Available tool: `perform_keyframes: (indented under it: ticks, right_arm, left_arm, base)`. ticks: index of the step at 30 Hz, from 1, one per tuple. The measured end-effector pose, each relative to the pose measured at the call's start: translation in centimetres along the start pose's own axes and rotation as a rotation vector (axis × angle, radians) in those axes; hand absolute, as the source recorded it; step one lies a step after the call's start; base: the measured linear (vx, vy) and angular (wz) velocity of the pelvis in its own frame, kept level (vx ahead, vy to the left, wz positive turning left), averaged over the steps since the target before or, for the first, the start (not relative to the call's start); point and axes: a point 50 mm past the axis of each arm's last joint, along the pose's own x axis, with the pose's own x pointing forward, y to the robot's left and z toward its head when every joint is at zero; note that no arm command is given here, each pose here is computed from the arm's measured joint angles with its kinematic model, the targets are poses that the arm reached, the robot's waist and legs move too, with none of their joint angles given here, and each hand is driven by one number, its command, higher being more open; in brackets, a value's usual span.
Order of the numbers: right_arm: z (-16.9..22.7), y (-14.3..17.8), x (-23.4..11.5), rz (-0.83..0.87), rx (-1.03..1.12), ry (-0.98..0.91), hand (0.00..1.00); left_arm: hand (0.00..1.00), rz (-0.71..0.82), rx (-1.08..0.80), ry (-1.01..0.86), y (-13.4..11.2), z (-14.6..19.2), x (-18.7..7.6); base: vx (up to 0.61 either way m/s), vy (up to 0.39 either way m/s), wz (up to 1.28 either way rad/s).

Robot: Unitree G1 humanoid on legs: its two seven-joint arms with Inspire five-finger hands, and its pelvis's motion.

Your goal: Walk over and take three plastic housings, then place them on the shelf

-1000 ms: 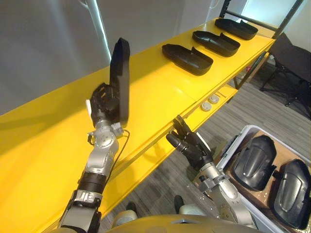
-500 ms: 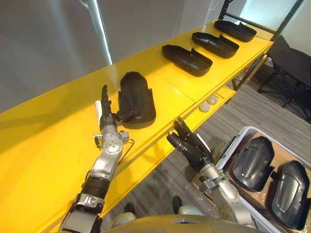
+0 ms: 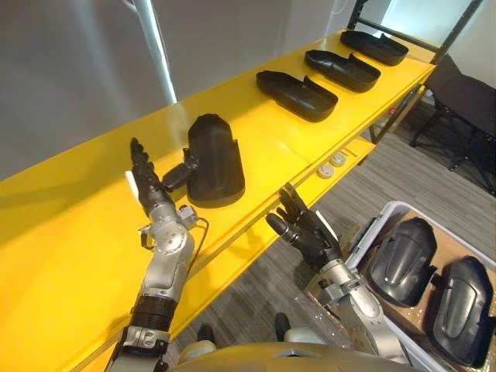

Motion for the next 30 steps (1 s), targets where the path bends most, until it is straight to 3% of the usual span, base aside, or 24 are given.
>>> perform_keyframes:
  ticks: [4, 10, 14, 19, 23, 24, 27, 29, 30]
  right_arm:
    - [-0.1, 0.1, 0.1, -0.004, -0.017, 0.008, 1.00]
    - [0.3, -0.5, 0.3, 0.027, -0.066, 0.038, 1.00]
    - [0.3, -0.5, 0.8, 0.046, -0.006, 0.065, 1.00]
    - [0.2, 0.0, 1.0, 0.015, 0.072, 0.068, 1.00]
    - [0.3, 0.6, 1.1, -0.013, 0.070, 0.066, 1.00]
    - [0.3, 1.4, 1.2, 0.016, 0.065, 0.071, 1.00]
    - [2.4, 7.0, 3.7, 0.328, 0.010, -0.014, 1.00]
    - [6.6, 13.0, 6.2, 0.661, -0.136, -0.220, 1.00]
    - [7.5, 14.1, 6.3, 0.706, -0.145, -0.266, 1.00]
  left_arm:
    - [1.00, 0.014, -0.076, -0.183, 0.2, 4.0, 0.2]
    - [1.00, -0.001, -0.075, -0.314, 0.9, 6.7, 0.5]
    - [1.00, -0.110, -0.093, -0.361, 2.2, 8.4, 1.4]
    - [1.00, -0.214, -0.140, -0.404, 4.3, 10.2, -1.3]
    - [1.00, -0.162, -0.108, -0.316, 7.5, 8.9, -4.2]
    - [1.00, -0.132, -0.096, -0.269, 8.3, 8.1, -4.9]
    - [1.00, -0.133, -0.118, -0.166, 9.0, 6.2, -5.5]
    - [1.00, -0.175, -0.103, -0.079, 8.8, 4.2, -5.6]
    - [1.00, -0.173, -0.105, -0.059, 9.0, 3.9, -5.9]
  base:
    - [-0.02, 0.005, 0.07]
    - [-0.03, -0.008, 0.05]
    - [-0.02, -0.056, 0.16]
    - [-0.08, -0.090, 0.20]
    - [-0.09, -0.154, 0.13]
    - [-0.15, -0.228, 0.09]
    - [-0.13, -0.148, 0.39]
    - [-0.10, -0.044, 0.83]
    - [-0.04, 0.001, 1.30]
